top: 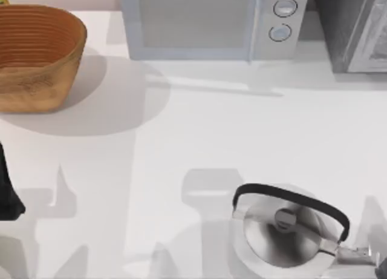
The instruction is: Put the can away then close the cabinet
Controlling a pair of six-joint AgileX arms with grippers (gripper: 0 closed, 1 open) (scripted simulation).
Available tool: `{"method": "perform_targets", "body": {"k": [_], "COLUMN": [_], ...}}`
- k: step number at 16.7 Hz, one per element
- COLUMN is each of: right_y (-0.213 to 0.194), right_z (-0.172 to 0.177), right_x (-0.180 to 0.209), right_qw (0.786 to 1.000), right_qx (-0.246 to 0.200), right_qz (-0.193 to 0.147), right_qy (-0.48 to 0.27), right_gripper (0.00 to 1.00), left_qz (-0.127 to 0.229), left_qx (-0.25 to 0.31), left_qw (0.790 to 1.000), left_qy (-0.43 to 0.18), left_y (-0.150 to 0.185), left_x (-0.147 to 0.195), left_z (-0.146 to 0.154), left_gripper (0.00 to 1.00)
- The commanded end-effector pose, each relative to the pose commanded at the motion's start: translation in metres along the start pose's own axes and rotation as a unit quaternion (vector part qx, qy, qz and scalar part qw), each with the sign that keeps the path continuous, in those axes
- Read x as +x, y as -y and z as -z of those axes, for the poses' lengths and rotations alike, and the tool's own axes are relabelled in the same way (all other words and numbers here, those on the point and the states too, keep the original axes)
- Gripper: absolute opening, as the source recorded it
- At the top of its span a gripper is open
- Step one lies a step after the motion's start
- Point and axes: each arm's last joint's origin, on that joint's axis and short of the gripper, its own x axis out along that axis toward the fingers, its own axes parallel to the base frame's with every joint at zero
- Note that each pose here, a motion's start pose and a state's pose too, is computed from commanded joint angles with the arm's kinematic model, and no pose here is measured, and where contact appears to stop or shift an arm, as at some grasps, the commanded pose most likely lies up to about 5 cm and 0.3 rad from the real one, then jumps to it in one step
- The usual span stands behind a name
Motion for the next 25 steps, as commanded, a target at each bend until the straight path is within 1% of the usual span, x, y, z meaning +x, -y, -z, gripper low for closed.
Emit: {"method": "perform_targets", "body": {"k": [3,6,9,11,13,20,23,25], "right_y": [-0.005,-0.02,-0.038,-0.048,-0.054,-0.055,-0.066,-0.082], "right_z": [-0.058,-0.108,-0.147,-0.164,-0.172,-0.173,-0.173,-0.172], "right_x": [-0.002,-0.008,-0.017,-0.022,-0.025,-0.022,-0.004,0.016], "right_qw": [1.0,1.0,1.0,1.0,1.0,1.0,1.0,1.0], "right_qx": [0.02,0.029,0.023,0.014,0.008,0.007,0.009,0.01], "right_qz": [0.002,-0.002,-0.009,-0.015,-0.018,-0.018,-0.018,-0.017], "right_qy": [-0.006,-0.011,-0.015,-0.015,-0.015,-0.015,-0.016,-0.018], "right_gripper": [1.0,1.0,1.0,1.0,1.0,1.0,1.0,1.0], "left_qz": [0.0,0.0,0.0,0.0,0.0,0.0,0.0,0.0], "left_qx": [0.0,0.0,0.0,0.0,0.0,0.0,0.0,0.0], "left_qw": [1.0,1.0,1.0,1.0,1.0,1.0,1.0,1.0], "left_qy": [0.0,0.0,0.0,0.0,0.0,0.0,0.0,0.0], "left_y": [0.0,0.0,0.0,0.0,0.0,0.0,0.0,0.0], "left_x": [0.0,0.0,0.0,0.0,0.0,0.0,0.0,0.0], "left_z": [0.0,0.0,0.0,0.0,0.0,0.0,0.0,0.0], "left_gripper": [1.0,1.0,1.0,1.0,1.0,1.0,1.0,1.0]}}
